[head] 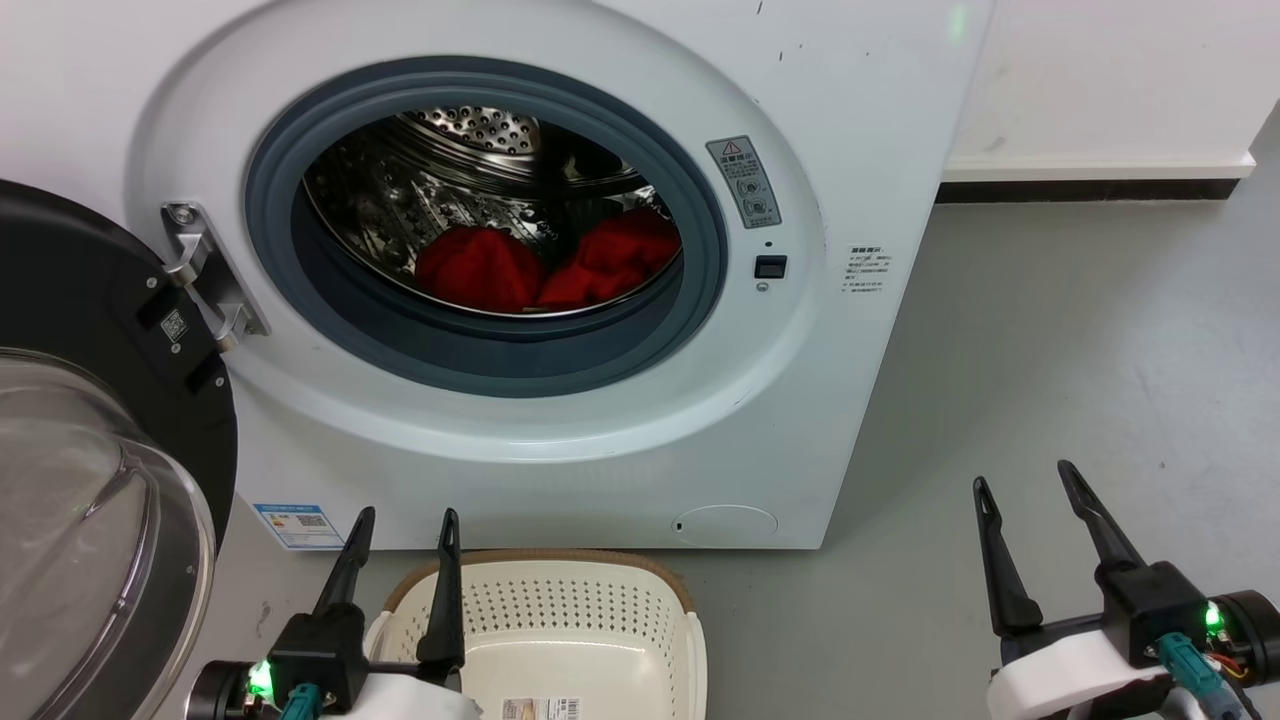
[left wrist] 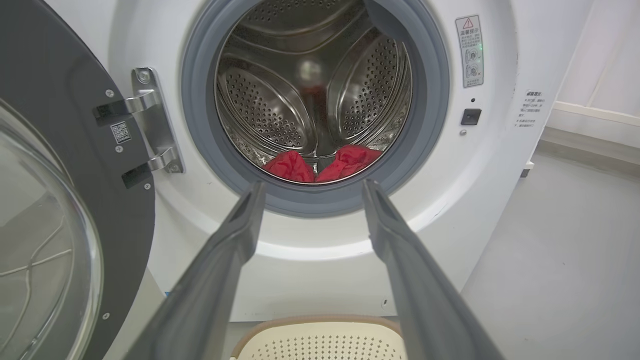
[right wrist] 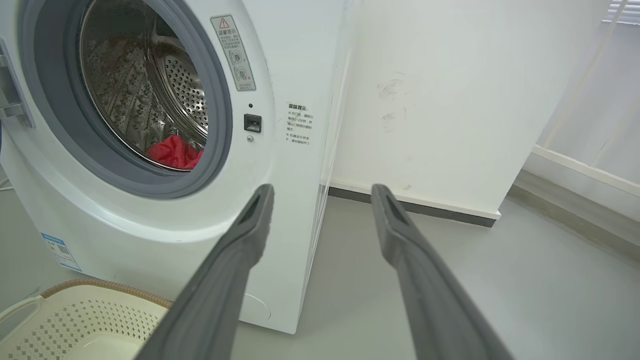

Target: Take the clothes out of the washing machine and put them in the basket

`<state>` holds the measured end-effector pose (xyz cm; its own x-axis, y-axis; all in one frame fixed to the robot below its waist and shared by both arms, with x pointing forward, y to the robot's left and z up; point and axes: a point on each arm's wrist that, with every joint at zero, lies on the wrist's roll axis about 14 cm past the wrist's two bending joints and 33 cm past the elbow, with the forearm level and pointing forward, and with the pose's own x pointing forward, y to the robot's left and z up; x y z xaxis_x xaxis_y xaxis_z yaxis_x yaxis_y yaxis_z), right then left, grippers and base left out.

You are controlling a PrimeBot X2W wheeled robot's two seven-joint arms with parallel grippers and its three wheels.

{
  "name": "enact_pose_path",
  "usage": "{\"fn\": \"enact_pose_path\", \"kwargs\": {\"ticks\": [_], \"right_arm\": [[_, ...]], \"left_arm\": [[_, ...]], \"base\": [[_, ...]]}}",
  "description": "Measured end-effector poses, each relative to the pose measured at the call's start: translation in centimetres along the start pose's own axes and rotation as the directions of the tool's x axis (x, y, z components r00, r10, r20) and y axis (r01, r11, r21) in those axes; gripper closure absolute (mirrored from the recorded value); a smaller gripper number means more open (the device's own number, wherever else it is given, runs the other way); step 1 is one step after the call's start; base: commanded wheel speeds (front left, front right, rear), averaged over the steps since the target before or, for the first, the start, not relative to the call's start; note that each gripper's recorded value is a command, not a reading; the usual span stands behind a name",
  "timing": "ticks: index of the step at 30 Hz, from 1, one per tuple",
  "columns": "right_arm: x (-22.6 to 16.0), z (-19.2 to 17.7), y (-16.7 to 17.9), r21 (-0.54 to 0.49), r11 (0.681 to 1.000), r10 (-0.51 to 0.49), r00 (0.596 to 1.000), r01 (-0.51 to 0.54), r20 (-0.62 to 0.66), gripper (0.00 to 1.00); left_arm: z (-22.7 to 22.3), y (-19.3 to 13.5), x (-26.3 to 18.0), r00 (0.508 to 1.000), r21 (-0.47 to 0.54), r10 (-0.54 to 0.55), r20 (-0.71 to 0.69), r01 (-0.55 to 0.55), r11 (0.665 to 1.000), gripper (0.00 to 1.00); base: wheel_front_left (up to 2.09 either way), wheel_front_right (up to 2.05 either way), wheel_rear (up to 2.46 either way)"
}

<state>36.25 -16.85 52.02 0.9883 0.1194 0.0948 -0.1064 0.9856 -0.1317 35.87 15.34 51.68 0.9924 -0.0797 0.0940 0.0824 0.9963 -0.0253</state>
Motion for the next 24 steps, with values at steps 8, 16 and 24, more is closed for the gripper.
{"fn": "enact_pose_path", "kwargs": {"ticks": [8, 16, 24], "right_arm": [[-0.2, -0.3, -0.5, 0.001, 1.0, -0.016, 1.0, 0.016, -0.002, 0.0], [-0.6, -1.4, -1.2, 0.034, 0.999, -0.04, 0.999, 0.041, -0.027, 0.0], [-0.7, -1.7, -1.0, 0.007, 0.999, -0.032, 0.999, 0.032, -0.035, 0.0]], "left_arm": [[0.1, 0.0, -0.2, 1.0, 0.03, 0.002, 0.011, -0.003, 1.0, 0.0], [-0.1, -0.1, -0.4, 1.0, 0.052, -0.014, 0.015, 0.013, 0.999, 0.0], [-1.0, -0.3, -0.6, 0.999, 0.069, -0.032, -0.012, 0.033, 0.997, 0.0]], "base": [[0.0, 0.0, 0.0], [0.0, 0.0, 0.0], [0.0, 0.0, 0.0]]}}
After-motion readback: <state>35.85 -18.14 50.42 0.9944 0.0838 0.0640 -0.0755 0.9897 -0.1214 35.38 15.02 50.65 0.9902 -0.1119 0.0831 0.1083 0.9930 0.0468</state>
